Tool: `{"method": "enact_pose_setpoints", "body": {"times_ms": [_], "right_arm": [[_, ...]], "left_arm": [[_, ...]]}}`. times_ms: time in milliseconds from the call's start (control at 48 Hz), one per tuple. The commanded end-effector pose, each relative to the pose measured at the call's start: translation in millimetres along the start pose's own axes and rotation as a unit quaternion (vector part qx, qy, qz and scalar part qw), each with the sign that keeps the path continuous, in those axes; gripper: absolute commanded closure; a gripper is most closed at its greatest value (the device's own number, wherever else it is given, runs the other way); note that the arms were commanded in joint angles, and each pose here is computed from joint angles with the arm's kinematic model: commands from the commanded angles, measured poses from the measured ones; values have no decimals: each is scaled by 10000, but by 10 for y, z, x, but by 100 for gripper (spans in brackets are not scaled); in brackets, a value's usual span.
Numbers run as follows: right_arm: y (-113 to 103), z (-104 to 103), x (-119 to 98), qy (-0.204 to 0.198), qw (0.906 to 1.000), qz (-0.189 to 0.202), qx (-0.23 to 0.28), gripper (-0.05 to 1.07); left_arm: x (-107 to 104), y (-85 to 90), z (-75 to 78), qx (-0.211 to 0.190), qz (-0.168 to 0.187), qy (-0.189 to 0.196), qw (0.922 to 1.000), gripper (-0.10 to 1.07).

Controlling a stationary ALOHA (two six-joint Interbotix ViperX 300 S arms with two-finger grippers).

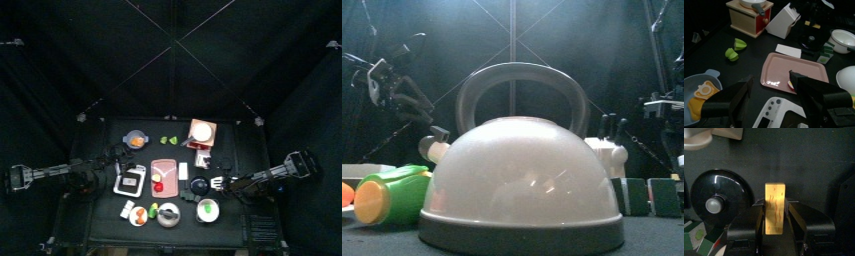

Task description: Hand over egg block

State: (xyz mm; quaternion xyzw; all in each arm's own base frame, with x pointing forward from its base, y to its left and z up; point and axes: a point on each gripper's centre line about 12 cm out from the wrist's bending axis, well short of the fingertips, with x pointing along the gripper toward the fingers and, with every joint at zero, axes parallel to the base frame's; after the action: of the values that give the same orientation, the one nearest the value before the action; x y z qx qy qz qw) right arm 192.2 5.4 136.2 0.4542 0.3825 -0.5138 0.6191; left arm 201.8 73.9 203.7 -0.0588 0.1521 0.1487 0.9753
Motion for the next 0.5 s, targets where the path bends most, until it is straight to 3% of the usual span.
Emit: {"method": "enact_pose_setpoints", "body": {"times_ms": [0, 271, 479], "right_arm": [[129, 31, -126, -46, 9995, 302, -39, 42], [367, 26, -516, -355, 9892, 947, -1066, 43], [545, -61, -708, -383, 9727, 1309, -1879, 43]], "left_arm": [[7, -11, 59, 33, -36, -98, 9999, 4], [9, -173, 113, 332, -470, -277, 9980, 4], [0, -334, 201, 554, -912, -549, 9928, 4]]}}
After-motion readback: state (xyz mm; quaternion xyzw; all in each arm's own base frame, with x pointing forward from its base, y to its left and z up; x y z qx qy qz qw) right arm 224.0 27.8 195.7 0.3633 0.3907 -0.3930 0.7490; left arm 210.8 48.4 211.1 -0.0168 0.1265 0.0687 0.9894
